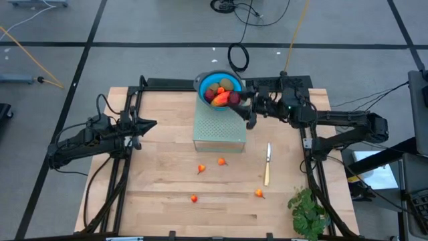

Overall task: Pick & Place Fruit
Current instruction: Put the pomegranate into the blue strainer bowl on the shelf

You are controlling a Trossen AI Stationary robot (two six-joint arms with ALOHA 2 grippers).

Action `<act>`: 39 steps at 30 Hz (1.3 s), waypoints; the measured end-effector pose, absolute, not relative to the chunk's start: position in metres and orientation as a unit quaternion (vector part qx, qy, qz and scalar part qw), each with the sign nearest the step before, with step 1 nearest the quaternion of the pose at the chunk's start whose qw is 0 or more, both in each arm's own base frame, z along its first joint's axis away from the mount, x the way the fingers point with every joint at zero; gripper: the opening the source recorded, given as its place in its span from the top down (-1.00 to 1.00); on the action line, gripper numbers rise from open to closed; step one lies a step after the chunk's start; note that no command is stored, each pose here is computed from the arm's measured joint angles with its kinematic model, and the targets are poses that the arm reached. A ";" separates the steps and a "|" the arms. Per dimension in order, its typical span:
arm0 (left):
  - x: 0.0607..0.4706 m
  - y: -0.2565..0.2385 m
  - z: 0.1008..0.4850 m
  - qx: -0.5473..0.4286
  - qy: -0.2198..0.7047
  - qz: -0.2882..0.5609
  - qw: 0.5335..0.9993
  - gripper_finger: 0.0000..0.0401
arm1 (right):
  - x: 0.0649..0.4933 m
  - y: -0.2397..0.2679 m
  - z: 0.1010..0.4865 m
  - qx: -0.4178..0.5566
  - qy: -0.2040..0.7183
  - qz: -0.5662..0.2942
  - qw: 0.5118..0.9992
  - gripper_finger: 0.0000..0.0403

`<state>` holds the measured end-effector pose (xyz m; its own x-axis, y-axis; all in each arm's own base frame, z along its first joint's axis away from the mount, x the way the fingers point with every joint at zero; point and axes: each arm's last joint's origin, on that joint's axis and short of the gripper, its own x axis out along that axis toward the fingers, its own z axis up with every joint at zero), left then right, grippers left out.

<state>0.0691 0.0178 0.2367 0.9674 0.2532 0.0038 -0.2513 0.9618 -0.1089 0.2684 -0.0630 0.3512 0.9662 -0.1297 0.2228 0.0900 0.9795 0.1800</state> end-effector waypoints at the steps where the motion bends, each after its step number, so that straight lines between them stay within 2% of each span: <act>1: 0.069 0.018 0.237 -0.054 -0.009 0.133 0.990 0.92 | 0.267 -0.067 0.351 0.088 -0.118 -0.063 0.987 -0.18; 7: 0.069 0.019 0.237 -0.054 -0.010 0.151 0.987 0.92 | 0.263 -0.089 0.354 0.091 -0.096 -0.093 0.987 -0.16; 12: 0.069 0.019 0.237 -0.054 -0.010 0.151 0.987 0.92 | 0.265 -0.105 0.369 0.072 -0.025 -0.117 0.990 -0.15; 21: 0.069 0.019 0.236 -0.054 -0.008 0.152 0.987 0.92 | 0.288 -0.133 0.384 0.045 0.037 -0.118 0.991 -0.15; 30: 0.069 0.019 0.236 -0.054 -0.005 0.152 0.987 0.92 | 0.314 -0.160 0.380 0.037 0.103 -0.124 0.986 -0.16; 39: 0.069 0.019 0.236 -0.054 -0.006 0.152 0.987 0.92 | 0.335 -0.178 0.352 0.045 0.169 -0.124 0.977 -0.17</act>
